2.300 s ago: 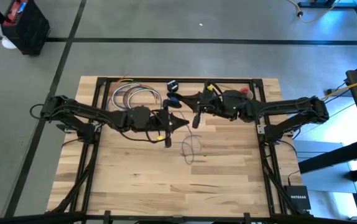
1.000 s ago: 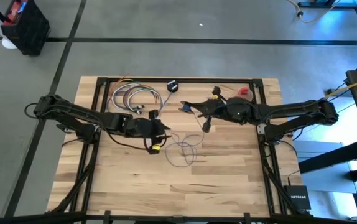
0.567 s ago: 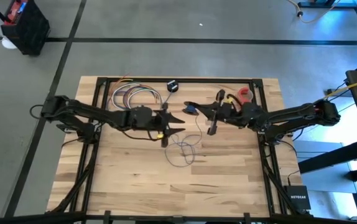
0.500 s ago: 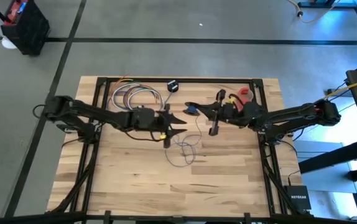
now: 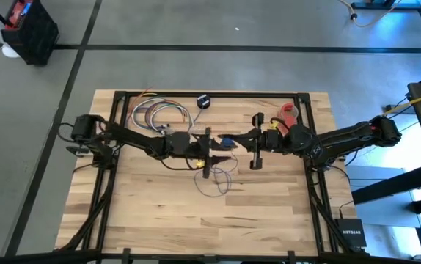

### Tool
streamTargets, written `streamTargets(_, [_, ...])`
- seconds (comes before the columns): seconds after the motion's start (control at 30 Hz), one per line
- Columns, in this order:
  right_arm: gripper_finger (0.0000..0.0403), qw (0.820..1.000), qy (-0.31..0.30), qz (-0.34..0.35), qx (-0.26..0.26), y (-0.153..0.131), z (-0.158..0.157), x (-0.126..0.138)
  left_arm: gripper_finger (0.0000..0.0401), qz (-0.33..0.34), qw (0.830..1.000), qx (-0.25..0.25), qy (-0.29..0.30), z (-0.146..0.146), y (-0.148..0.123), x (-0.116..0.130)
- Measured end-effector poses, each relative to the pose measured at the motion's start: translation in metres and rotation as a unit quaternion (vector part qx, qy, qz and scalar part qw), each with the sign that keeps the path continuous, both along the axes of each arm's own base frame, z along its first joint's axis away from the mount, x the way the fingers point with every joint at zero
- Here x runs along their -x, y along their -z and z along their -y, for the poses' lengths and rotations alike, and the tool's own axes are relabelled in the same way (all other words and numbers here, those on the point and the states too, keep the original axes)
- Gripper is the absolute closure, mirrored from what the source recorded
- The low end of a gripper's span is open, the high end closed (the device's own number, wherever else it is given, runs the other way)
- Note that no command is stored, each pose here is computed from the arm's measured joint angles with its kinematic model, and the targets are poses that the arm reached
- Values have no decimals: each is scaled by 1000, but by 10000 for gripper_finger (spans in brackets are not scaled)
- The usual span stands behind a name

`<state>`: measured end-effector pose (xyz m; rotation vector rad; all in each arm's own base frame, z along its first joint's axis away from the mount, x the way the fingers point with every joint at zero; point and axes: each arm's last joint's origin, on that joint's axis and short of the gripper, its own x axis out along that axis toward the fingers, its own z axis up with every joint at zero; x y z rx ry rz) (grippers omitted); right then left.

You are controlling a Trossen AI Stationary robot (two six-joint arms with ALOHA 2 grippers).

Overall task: Coil cords
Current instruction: Coil the blue wire onto the black spool

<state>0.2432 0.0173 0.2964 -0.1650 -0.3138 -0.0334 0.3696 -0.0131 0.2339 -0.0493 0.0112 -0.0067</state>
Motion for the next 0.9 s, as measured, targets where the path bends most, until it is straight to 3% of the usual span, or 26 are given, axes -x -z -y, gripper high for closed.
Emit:
streamTargets(0.1, [397,1000,0,-4,1,1,0,0,268,0,999,2,32,2,2,-10])
streamTargets(0.37, [397,1000,2,-11,1,2,0,-1,273,-1,999,-1,34,4,4,-18])
streamTargets(0.83, [397,1000,2,-11,1,2,0,-1,392,-5,999,-44,-3,2,5,-19])
streamTargets(0.9, [397,1000,2,-11,1,2,0,-1,395,-12,999,-45,-9,1,6,-19])
